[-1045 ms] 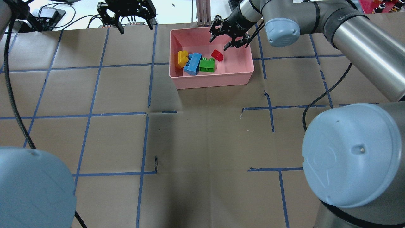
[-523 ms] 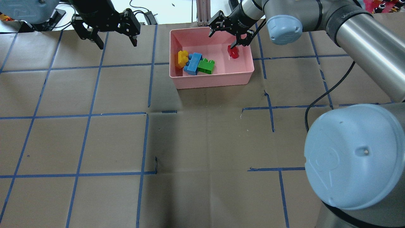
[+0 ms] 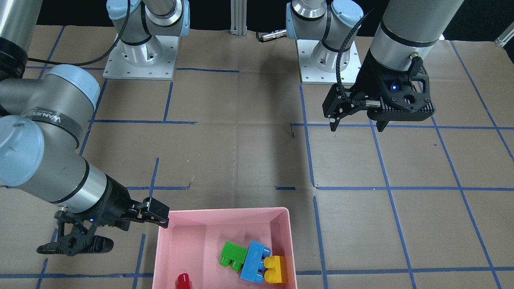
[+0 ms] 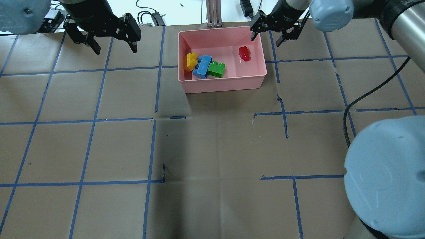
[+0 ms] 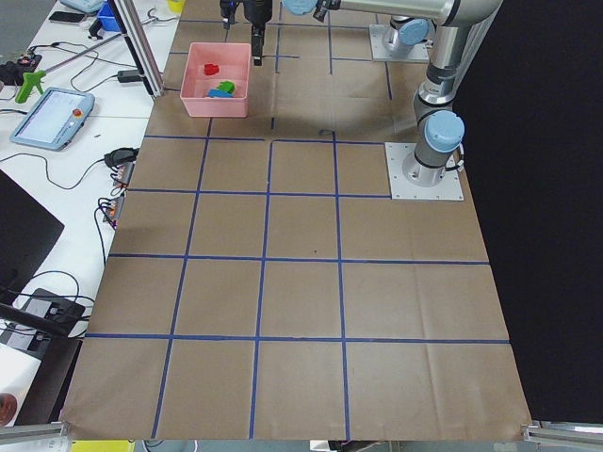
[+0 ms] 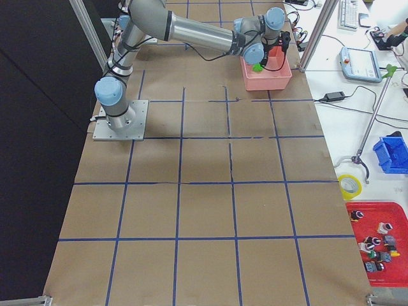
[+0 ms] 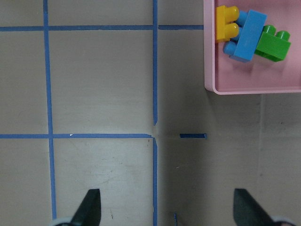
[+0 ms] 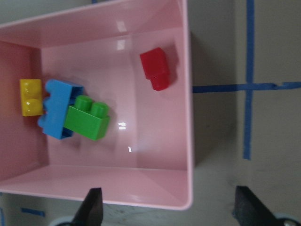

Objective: Put all blocks into box

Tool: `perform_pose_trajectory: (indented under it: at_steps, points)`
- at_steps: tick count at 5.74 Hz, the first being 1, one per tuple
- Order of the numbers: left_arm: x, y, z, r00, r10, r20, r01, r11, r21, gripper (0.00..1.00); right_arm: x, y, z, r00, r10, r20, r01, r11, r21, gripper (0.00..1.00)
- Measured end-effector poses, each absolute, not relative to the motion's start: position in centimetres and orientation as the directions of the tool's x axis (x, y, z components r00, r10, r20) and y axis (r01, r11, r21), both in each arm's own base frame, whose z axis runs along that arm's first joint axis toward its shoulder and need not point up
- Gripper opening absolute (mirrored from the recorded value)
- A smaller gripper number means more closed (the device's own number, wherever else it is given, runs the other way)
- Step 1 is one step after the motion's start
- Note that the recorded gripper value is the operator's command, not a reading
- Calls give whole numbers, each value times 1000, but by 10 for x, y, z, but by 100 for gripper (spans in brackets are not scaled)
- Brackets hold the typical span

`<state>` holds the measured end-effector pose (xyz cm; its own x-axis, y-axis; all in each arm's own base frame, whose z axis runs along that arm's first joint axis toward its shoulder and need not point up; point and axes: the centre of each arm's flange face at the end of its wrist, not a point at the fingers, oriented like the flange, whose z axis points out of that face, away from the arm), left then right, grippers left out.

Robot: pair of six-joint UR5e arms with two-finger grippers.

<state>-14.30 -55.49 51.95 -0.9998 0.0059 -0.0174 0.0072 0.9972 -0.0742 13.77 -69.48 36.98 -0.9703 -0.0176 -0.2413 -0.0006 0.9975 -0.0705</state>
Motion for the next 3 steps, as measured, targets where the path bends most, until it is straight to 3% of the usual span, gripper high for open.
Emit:
perform_pose_trajectory:
  at_steps: [3]
  points:
    - [-143, -534, 515, -999, 32, -13, 33, 997, -69, 100, 127, -619, 440, -991, -80, -111, -86, 995, 48, 100]
